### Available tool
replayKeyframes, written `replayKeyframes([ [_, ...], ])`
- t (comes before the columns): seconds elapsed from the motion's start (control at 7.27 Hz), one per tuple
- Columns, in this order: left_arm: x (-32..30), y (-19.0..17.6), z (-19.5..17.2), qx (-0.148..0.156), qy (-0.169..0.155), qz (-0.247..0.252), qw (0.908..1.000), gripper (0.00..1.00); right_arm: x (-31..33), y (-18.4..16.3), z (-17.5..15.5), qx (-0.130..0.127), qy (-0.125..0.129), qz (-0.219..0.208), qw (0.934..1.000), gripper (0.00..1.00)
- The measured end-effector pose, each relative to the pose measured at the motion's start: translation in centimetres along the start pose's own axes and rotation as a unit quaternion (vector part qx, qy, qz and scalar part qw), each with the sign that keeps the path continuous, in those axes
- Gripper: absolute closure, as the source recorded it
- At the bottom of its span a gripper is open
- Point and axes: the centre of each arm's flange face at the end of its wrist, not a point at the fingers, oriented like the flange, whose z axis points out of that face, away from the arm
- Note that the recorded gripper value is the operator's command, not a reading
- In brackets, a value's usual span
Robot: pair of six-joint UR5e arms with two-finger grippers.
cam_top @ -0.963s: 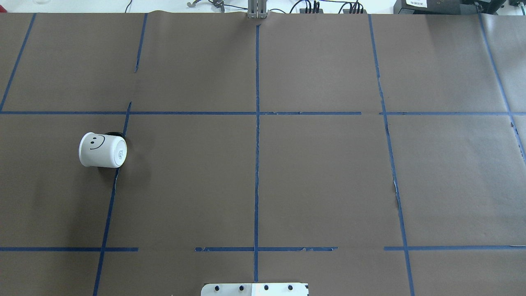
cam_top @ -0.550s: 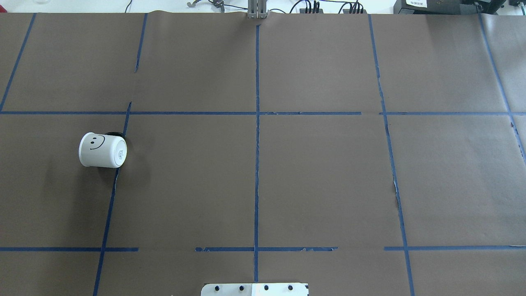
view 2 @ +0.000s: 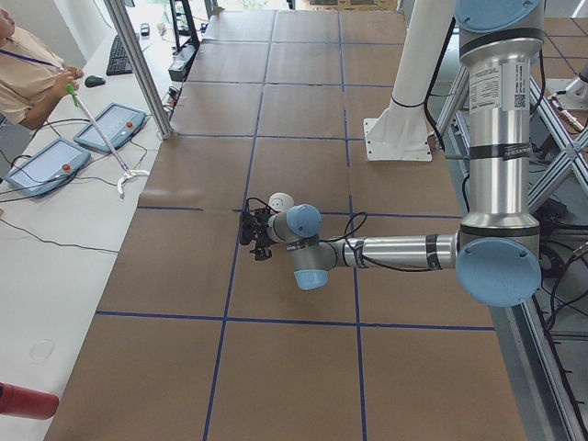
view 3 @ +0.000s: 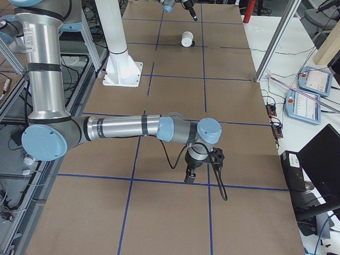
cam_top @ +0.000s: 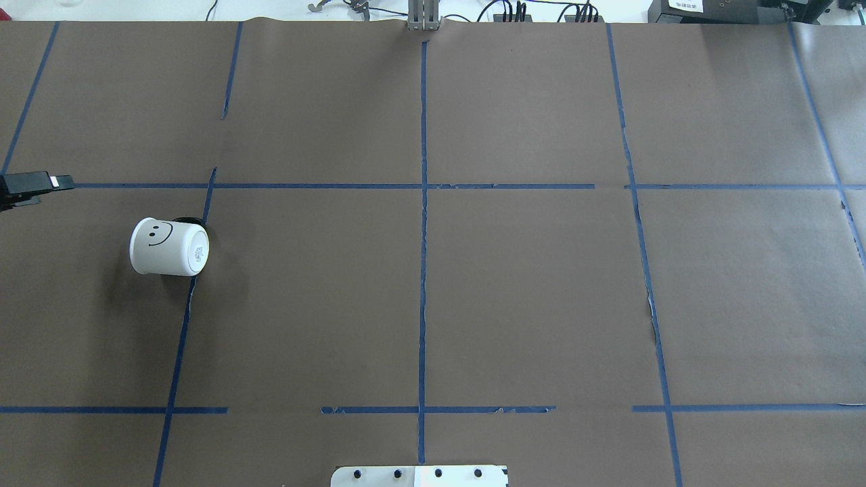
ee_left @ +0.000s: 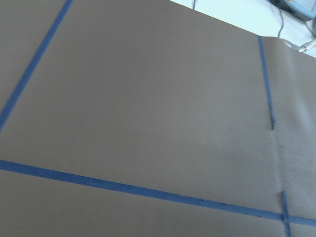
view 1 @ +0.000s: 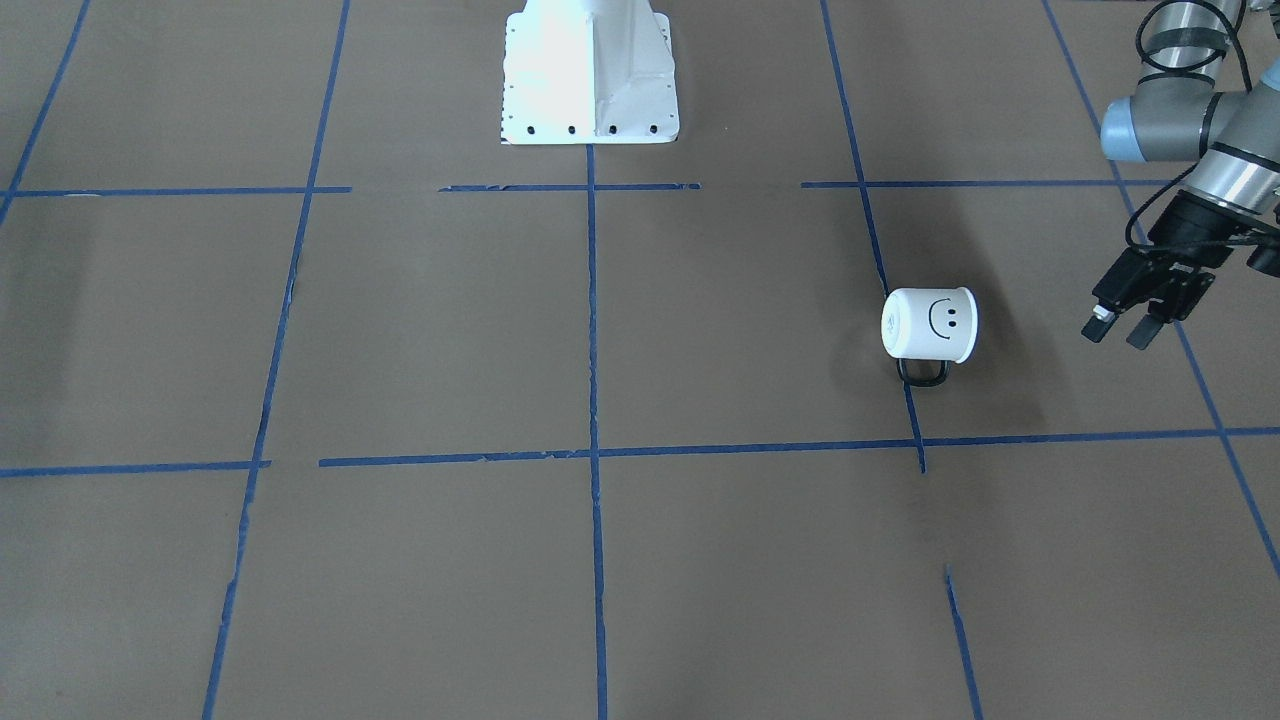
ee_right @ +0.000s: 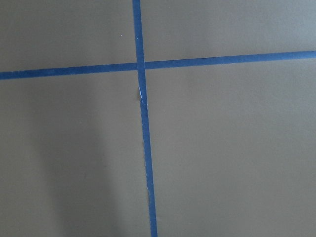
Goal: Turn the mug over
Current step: 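Reach the left gripper to the sideways white mug and grasp it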
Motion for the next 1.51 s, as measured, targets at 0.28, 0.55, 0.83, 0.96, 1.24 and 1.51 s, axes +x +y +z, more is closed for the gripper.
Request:
replayKeyframes([
  [0.28, 1.9, 2.5, 2.2, -0.02, 0.086, -0.009, 0.9961, 0.0, 0.0, 0.0, 0.0, 0.0, 0.0, 0.0, 1.0, 0.0],
  [0.55, 2.1, 5.2, 3.6, -0.043, 0.144, -0.009, 0.9887, 0.0, 0.0, 0.0, 0.0, 0.0, 0.0, 0.0, 1.0, 0.0],
  [0.83, 1.8, 7.4, 5.1, -0.055, 0.179, -0.009, 0.9822, 0.03, 0.0, 0.0, 0.0, 0.0, 0.0, 0.0, 1.0, 0.0],
  [0.96, 2.0, 8.1, 5.9, -0.055, 0.188, -0.012, 0.9806, 0.07, 0.0, 0.0, 0.0, 0.0, 0.0, 0.0, 1.0, 0.0],
  [1.24, 3.2, 9.5, 7.2, -0.057, 0.217, -0.033, 0.9739, 0.21, 0.0, 0.0, 0.0, 0.0, 0.0, 0.0, 1.0, 0.0],
  [1.51, 4.3, 10.2, 8.0, -0.057, 0.239, -0.051, 0.9681, 0.95, 0.0, 0.0, 0.0, 0.0, 0.0, 0.0, 1.0, 0.0],
])
